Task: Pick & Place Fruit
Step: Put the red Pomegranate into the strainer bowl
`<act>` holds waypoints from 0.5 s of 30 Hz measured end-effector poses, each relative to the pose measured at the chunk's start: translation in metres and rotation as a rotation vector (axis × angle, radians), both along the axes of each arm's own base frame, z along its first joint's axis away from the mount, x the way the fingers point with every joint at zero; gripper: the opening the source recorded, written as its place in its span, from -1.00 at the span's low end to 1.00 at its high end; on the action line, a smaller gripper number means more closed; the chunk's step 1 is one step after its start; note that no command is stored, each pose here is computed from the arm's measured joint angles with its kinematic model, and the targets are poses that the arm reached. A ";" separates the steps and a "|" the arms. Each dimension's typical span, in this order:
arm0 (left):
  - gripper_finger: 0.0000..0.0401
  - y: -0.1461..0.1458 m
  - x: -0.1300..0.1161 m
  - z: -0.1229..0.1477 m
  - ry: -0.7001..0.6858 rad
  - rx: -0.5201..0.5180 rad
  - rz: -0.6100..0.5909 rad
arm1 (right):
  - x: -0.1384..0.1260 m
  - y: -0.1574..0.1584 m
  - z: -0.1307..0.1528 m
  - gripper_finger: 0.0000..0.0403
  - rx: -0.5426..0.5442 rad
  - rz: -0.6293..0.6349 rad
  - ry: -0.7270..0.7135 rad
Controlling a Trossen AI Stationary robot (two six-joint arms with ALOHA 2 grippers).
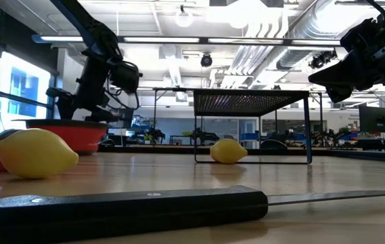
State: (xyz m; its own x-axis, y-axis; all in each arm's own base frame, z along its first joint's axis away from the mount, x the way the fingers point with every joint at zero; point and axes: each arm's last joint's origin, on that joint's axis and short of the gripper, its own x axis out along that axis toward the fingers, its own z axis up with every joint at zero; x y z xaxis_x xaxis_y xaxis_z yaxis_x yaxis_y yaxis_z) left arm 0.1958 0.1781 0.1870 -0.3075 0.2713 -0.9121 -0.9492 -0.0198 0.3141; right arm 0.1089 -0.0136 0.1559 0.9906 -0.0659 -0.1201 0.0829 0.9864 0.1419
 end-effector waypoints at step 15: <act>0.41 -0.001 0.001 0.000 -0.032 -0.038 -0.003 | 0.000 0.000 0.000 -0.99 0.000 0.000 -0.001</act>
